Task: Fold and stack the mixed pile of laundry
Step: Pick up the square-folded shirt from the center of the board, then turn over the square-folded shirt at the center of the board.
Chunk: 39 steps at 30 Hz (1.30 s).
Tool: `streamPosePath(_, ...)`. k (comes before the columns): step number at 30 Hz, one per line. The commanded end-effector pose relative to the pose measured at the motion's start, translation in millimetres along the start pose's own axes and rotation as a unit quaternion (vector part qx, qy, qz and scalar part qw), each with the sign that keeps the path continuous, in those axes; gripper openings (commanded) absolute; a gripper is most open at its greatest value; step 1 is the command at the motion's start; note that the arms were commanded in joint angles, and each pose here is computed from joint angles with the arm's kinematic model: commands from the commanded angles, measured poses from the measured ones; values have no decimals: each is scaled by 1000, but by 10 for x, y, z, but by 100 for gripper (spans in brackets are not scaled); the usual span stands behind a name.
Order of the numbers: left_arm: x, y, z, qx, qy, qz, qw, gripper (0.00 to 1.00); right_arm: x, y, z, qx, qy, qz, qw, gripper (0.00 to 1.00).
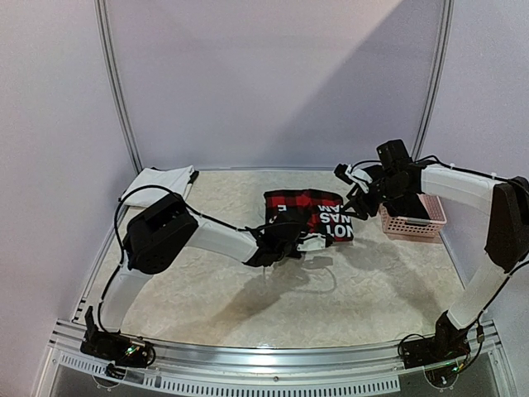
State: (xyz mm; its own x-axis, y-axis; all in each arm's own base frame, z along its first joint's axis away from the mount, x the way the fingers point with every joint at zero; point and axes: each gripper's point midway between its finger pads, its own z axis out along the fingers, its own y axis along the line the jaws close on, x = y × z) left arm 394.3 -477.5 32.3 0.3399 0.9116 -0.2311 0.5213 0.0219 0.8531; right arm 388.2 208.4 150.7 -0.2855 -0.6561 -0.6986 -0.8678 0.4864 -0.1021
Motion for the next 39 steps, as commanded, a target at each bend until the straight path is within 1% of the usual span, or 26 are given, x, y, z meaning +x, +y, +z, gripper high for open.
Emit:
streamPosePath(1, -11, 201, -56, -30, 18, 17, 999, 29, -77, -28, -161, 4, -16, 11, 1000, 62)
streamPosePath(5, -134, 429, -313, 21, 3, -11, 1000, 12, -147, 47, -299, -6, -25, 10, 1000, 62)
streamPosePath(9, -270, 575, -670, 101, -20, -45, 994, 1, -120, 303, -457, -47, -28, -3, 998, 62)
streamPosePath(12, -314, 657, -922, 144, -26, -71, 987, 0, -22, 481, -557, -57, -32, -26, 998, 66)
streamPosePath(15, -349, 696, -1106, 183, -32, -98, 978, 0, 125, 631, -593, -61, -20, -51, 997, 68)
streamPosePath(19, -357, 740, -1252, 232, -30, -148, 961, 0, 325, 929, -547, -72, 0, -100, 992, 72)
streamPosePath(21, -367, 758, -1311, 245, -28, -162, 956, 0, 360, 995, -538, -67, 2, -112, 991, 73)
streamPosePath(25, -380, 752, -1377, 264, -23, -171, 949, 0, 223, 1098, -602, -68, -17, -112, 991, 78)
streamPosePath(32, -367, 729, -1409, 276, -14, -172, 946, 0, 87, 1372, -674, -103, -28, -101, 989, 83)
streamPosePath(38, -396, 773, -1468, 287, -14, -186, 940, 0, -50, 1382, -730, -114, -38, -68, 990, 90)
streamPosePath(39, -423, 767, -1495, 299, -17, -190, 935, 0, -84, 1366, -757, -110, -40, -66, 991, 91)
